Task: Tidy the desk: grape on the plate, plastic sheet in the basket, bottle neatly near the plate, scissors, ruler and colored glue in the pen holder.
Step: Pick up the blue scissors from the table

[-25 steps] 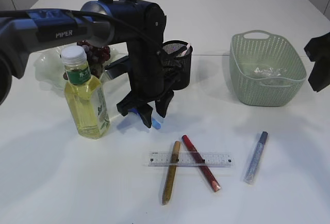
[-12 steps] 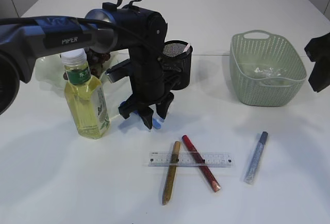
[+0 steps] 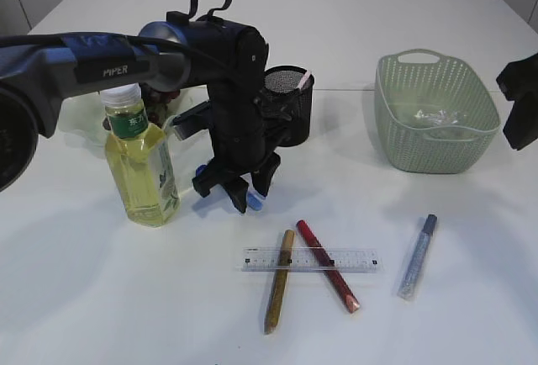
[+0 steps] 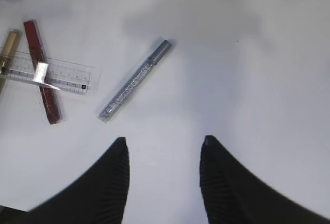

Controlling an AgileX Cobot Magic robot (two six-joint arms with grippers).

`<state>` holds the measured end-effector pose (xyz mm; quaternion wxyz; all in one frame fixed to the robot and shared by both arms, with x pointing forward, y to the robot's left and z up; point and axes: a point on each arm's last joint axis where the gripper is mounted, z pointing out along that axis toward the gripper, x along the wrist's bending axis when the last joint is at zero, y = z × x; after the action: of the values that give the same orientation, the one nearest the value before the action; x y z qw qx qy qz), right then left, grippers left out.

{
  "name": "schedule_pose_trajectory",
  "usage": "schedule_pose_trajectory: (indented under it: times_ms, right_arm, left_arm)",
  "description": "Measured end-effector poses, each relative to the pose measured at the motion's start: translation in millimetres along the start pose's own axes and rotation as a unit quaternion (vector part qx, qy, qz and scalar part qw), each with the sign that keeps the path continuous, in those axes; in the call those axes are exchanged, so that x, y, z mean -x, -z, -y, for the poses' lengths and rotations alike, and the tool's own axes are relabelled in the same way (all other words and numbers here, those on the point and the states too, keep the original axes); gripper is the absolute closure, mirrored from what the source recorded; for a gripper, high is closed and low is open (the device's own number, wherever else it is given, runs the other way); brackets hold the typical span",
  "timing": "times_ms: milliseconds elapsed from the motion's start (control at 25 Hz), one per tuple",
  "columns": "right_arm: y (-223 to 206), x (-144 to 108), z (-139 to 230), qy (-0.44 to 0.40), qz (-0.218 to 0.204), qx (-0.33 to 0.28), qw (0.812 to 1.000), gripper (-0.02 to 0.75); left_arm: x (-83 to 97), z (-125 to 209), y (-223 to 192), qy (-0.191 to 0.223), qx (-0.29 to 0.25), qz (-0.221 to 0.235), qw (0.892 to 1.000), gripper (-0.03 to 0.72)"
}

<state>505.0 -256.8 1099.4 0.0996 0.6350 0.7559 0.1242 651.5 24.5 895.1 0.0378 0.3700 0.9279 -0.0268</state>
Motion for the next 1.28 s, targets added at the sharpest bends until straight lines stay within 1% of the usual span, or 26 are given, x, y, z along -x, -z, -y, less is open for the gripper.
schedule_pose_trajectory:
  times_ms: [360, 520, 800, 1080, 1280]
  right_arm:
    - [0, 0, 0, 0.000, 0.000, 0.000, 1.000, 0.374]
    - [0, 0, 0, 0.001, 0.000, 0.000, 1.000, 0.374]
    - [0, 0, 0, 0.001, 0.000, 0.000, 1.000, 0.374]
    - [0, 0, 0, 0.003, 0.000, 0.000, 1.000, 0.374]
    - [0, 0, 0, 0.004, 0.000, 0.000, 1.000, 0.374]
  left_arm:
    - [2.6, -5, -1, 0.005, 0.007, 0.017, 1.000, 0.372]
    - [2.0, -5, -8, 0.010, -0.001, 0.012, 1.000, 0.372]
    - [2.1, -5, -9, 0.011, -0.003, 0.011, 1.000, 0.372]
    - [1.8, 1, -11, 0.024, -0.033, 0.005, 0.999, 0.375]
    - [2.0, 2, -11, 0.026, -0.039, 0.005, 0.999, 0.403]
